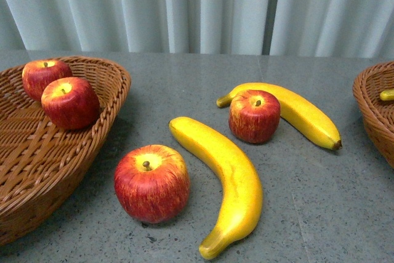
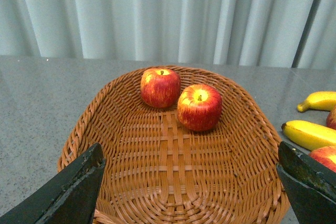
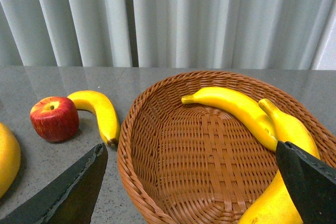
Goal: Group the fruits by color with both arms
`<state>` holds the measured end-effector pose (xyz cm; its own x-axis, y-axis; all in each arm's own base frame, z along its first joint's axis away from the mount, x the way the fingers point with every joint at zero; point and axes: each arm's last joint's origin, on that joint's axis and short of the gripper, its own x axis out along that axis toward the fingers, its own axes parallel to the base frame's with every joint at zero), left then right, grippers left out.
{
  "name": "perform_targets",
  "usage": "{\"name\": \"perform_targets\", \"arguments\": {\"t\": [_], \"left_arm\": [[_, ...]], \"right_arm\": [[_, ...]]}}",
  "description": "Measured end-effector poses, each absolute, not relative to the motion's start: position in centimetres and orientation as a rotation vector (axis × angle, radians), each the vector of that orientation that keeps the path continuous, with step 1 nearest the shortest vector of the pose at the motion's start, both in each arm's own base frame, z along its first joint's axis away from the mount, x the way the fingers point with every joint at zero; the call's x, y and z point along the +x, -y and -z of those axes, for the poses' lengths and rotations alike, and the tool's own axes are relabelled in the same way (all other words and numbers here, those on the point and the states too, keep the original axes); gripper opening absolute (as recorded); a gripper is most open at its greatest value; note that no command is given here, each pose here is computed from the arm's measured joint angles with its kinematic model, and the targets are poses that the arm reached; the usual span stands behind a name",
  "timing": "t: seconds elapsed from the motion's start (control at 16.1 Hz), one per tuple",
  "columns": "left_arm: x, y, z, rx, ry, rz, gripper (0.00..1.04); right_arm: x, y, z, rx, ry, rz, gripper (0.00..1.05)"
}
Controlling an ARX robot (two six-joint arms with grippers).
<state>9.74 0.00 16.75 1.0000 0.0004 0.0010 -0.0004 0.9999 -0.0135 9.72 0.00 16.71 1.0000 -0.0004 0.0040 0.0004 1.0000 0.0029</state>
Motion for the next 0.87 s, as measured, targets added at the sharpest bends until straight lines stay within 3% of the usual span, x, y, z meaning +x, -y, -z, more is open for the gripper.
{"name": "perform_targets", "arguments": {"t": [0.87], "left_arm": [[9.74,0.0,-16.75,-0.014,0.001,0.0,0.98]], "right_arm": [[9.72,0.0,-16.71,0.003,0.004,0.0,0.98]]}}
